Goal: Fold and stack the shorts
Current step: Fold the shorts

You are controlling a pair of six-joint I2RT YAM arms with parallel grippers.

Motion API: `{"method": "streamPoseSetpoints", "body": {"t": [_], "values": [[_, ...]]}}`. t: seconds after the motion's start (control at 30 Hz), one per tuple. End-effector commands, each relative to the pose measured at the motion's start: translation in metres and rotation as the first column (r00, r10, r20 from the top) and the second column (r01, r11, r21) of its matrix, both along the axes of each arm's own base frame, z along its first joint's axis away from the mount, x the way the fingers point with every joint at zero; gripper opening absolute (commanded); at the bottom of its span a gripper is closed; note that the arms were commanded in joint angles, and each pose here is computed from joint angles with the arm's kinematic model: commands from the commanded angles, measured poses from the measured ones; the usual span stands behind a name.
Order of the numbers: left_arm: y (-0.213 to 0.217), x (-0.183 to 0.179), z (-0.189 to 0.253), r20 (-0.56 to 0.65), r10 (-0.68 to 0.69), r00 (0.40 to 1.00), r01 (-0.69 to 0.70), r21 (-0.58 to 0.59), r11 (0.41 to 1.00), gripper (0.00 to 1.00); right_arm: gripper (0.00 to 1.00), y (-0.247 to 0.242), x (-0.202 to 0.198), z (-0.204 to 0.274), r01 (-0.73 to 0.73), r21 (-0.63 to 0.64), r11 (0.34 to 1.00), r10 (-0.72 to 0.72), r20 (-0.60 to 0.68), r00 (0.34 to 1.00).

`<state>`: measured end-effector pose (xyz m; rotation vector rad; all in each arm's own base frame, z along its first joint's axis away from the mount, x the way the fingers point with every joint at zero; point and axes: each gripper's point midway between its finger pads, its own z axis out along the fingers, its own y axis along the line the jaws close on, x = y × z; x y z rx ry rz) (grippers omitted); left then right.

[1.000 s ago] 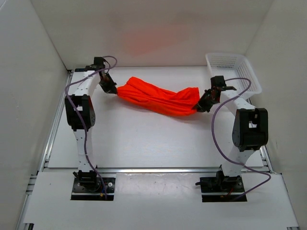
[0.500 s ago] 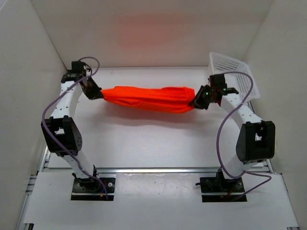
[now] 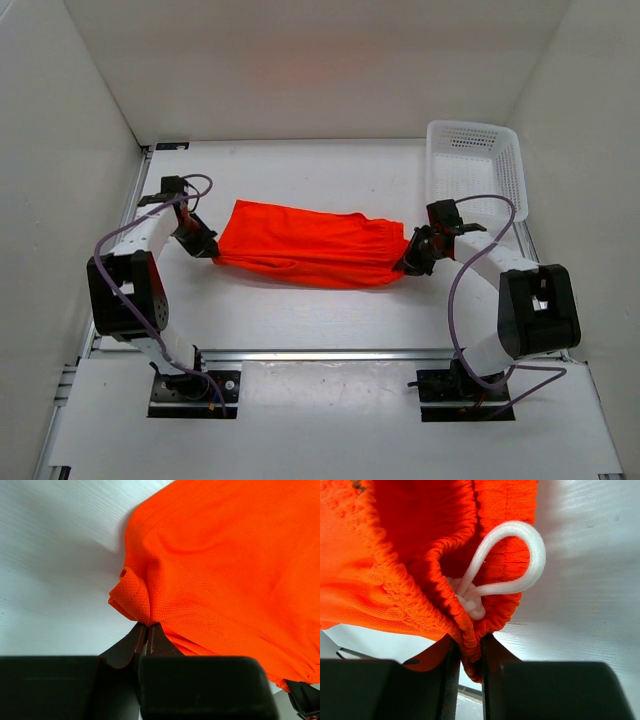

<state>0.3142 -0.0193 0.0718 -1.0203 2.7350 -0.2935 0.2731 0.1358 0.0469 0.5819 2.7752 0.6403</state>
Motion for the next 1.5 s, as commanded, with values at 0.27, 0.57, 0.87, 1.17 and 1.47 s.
{"method": "streamPoseSetpoints", "body": {"t": [0.27, 0.57, 0.87, 1.17, 1.47], "values": [[0.044, -0.023, 0.005, 0.069, 0.095, 0.993, -0.107, 0.196, 0.975, 0.11, 0.50, -0.045, -0.035, -0.006, 0.037, -0.198, 0.979, -0.033, 0.021, 0.999], [0.037, -0.020, 0.003, 0.060, 0.052, 0.997, -0.062, 0.164, 0.985, 0.69, 0.34, -0.066, -0.007, 0.067, 0.120, -0.284, 0.951, -0.055, 0.228, 0.972], [0.044, -0.006, 0.042, 0.145, 0.036, 0.989, -0.064, 0.196, 0.979, 1.00, 0.00, -0.049, 0.073, 0.119, 0.090, -0.335, 0.938, 0.028, 0.330, 0.944], [0.045, 0.003, 0.063, 0.194, 0.044, 0.980, -0.083, 0.196, 0.977, 1.00, 0.00, -0.055, 0.158, 0.102, 0.114, -0.492, 0.863, 0.039, 0.290, 0.956], [0.042, 0.007, 0.064, 0.195, 0.029, 0.980, -0.065, 0.185, 0.981, 1.00, 0.00, -0.096, 0.191, 0.085, 0.192, -0.604, 0.774, -0.045, 0.251, 0.967]]}}
